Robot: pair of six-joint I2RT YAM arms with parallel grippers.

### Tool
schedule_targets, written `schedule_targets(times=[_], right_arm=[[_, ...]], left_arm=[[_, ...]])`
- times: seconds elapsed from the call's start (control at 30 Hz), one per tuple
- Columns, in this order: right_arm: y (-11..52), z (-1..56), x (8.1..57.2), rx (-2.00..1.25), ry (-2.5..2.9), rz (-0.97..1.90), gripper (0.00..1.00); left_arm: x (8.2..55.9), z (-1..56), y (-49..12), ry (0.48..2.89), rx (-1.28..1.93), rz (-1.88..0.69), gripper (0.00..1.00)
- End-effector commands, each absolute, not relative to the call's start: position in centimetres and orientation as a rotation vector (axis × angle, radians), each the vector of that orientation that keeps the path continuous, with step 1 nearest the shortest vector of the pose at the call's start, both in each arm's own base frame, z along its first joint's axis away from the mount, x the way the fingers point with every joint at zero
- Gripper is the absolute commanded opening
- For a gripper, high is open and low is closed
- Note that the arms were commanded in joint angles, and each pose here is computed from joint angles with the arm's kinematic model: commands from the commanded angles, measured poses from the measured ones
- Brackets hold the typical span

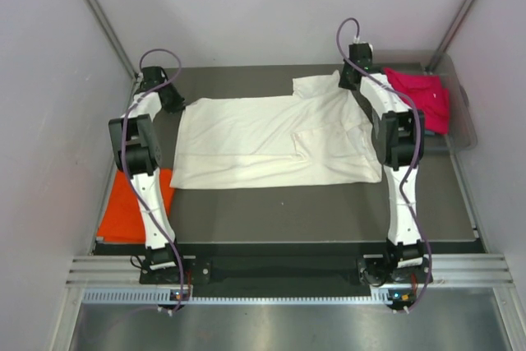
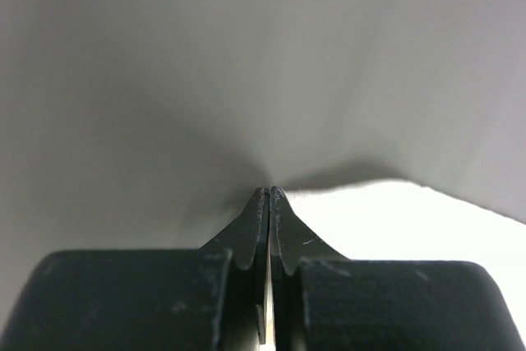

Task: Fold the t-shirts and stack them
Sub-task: Fold the tshirt

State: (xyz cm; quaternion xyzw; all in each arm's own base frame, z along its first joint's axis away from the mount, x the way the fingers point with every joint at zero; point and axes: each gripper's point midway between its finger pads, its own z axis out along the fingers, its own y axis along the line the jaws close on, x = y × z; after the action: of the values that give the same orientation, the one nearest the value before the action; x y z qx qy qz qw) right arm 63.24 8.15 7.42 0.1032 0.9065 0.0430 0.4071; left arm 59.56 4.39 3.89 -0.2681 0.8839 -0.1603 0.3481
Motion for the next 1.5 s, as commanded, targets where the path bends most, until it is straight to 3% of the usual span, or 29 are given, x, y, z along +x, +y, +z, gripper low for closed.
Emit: schedule_targets(times=[0.0, 0.5, 0.6, 0.63, 0.67, 0.7, 0.87, 0.93, 1.0, 1.1, 1.3, 1.47], right_arm=[[7.7, 14.8, 63.1, 0.27, 2.167, 0.154, 0.0], [7.9, 15.4, 60.5, 0.248, 2.221, 0.176, 0.0], [7.9, 15.0, 60.1, 0.23, 2.235, 0.173, 0.04], [8.0, 14.7, 60.0, 0.225, 2.244, 0.172, 0.04], [7.9, 14.3, 60.0, 0.225, 2.251, 0.17, 0.05], [8.0, 14.2, 59.9, 0.22, 2.254, 0.172, 0.05], [8.2, 13.0, 59.8, 0.218, 2.273, 0.195, 0.04], [8.2, 12.5, 59.8, 0.226, 2.273, 0.213, 0.01], [8.2, 12.3, 59.9, 0.239, 2.272, 0.224, 0.0], [8.0, 11.9, 60.0, 0.247, 2.273, 0.225, 0.0], [7.6, 12.6, 60.3, 0.245, 2.254, 0.222, 0.0], [7.6, 12.7, 60.3, 0.253, 2.253, 0.251, 0.0]], left_arm=[[58.7, 8.7, 5.3, 2.246, -0.654, -0.352, 0.0], [57.6, 13.8, 5.3, 2.184, -0.622, -0.344, 0.0], [57.9, 13.2, 4.1, 2.202, -0.598, -0.425, 0.0], [58.3, 13.2, 3.8, 2.201, -0.586, -0.445, 0.09], [58.5, 11.7, 3.4, 2.224, -0.593, -0.475, 0.34], [58.8, 11.0, 3.4, 2.225, -0.596, -0.471, 0.4], [60.8, 8.0, 3.7, 2.196, -0.549, -0.382, 0.55], [61.6, 7.1, 3.7, 2.191, -0.5, -0.302, 0.67], [62.3, 6.8, 3.8, 2.178, -0.487, -0.241, 0.7], [62.7, 4.9, 4.1, 2.181, -0.542, -0.214, 0.84], [61.7, 2.7, 2.6, 2.287, -0.491, -0.107, 0.76], [60.4, 1.8, 2.7, 2.342, -0.46, 0.021, 0.59]])
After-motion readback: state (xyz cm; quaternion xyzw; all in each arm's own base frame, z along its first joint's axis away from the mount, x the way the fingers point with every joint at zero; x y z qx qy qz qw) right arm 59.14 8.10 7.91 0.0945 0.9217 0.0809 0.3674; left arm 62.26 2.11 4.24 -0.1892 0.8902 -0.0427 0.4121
